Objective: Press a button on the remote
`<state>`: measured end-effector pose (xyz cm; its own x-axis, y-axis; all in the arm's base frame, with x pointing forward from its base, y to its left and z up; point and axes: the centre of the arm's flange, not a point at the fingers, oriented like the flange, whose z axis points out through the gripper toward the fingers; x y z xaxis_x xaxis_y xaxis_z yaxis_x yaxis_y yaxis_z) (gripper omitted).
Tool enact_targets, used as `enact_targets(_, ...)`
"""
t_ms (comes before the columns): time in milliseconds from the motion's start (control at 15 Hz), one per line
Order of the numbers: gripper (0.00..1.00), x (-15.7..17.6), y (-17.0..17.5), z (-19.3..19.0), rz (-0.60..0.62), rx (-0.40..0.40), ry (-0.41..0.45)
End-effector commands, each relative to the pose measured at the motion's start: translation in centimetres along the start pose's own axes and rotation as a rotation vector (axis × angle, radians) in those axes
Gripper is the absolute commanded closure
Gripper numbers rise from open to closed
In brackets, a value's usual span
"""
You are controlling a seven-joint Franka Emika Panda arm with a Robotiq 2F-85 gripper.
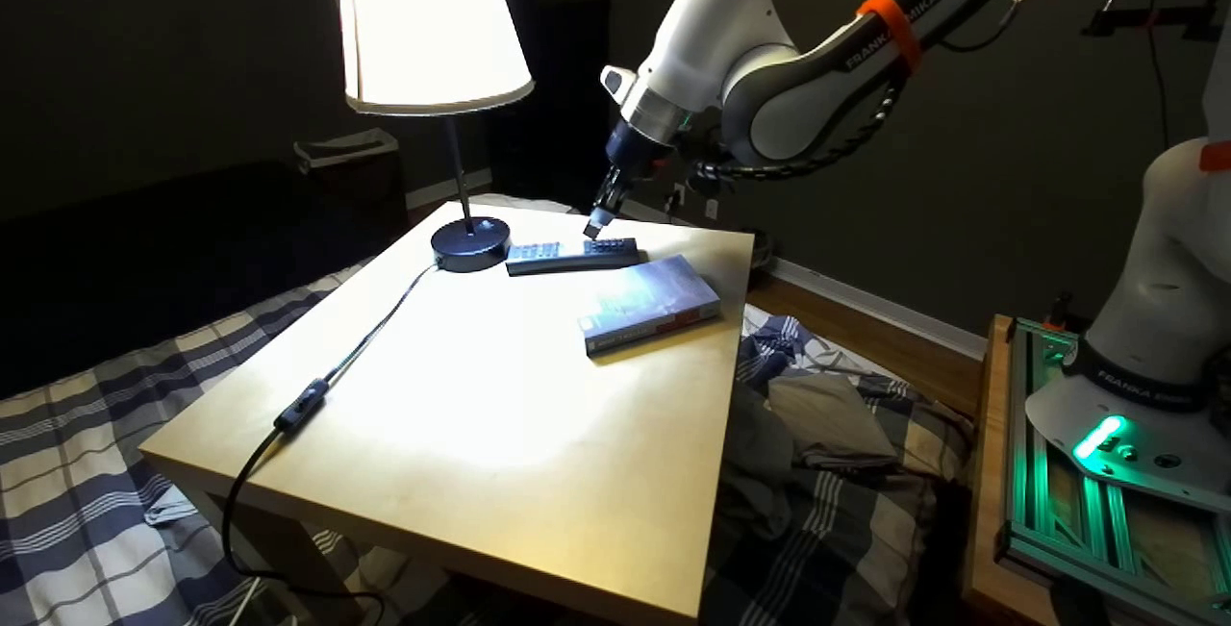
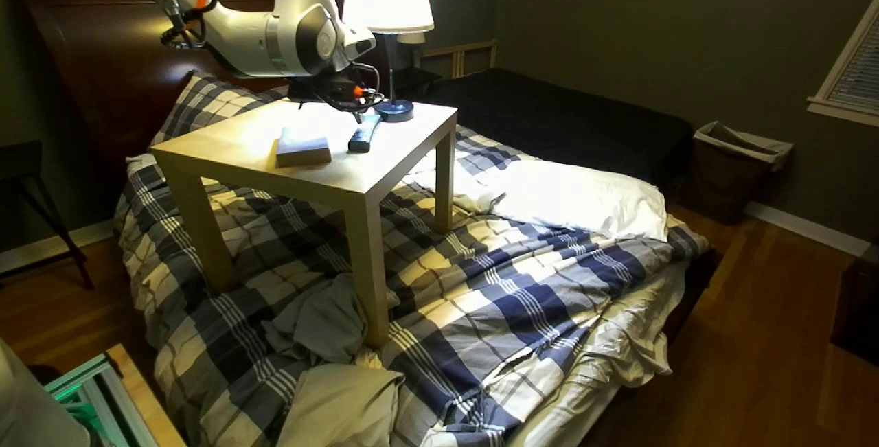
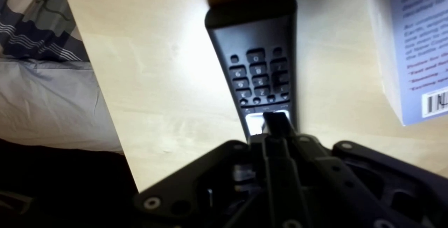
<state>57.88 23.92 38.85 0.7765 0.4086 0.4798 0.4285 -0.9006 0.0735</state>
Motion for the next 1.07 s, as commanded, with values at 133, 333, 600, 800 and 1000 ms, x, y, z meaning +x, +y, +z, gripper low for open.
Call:
enact_targets(133,1.0,0.0,0.02,1.35,-0.014,-0.01,0.01)
enact_targets(333,1.0,-0.05,0.18,1.57,-0.008,-0.008,0.009)
enact_targets(600,1.0,0.08,0.33,1.61,-0.01,-0.018,0.025)
enact_targets(800,1.0,0.06,0.51,1.56,-0.024,-0.03,0.029)
enact_targets(1000,1.0,0.01,0.67,1.53,-0.035,-0.036,0.026)
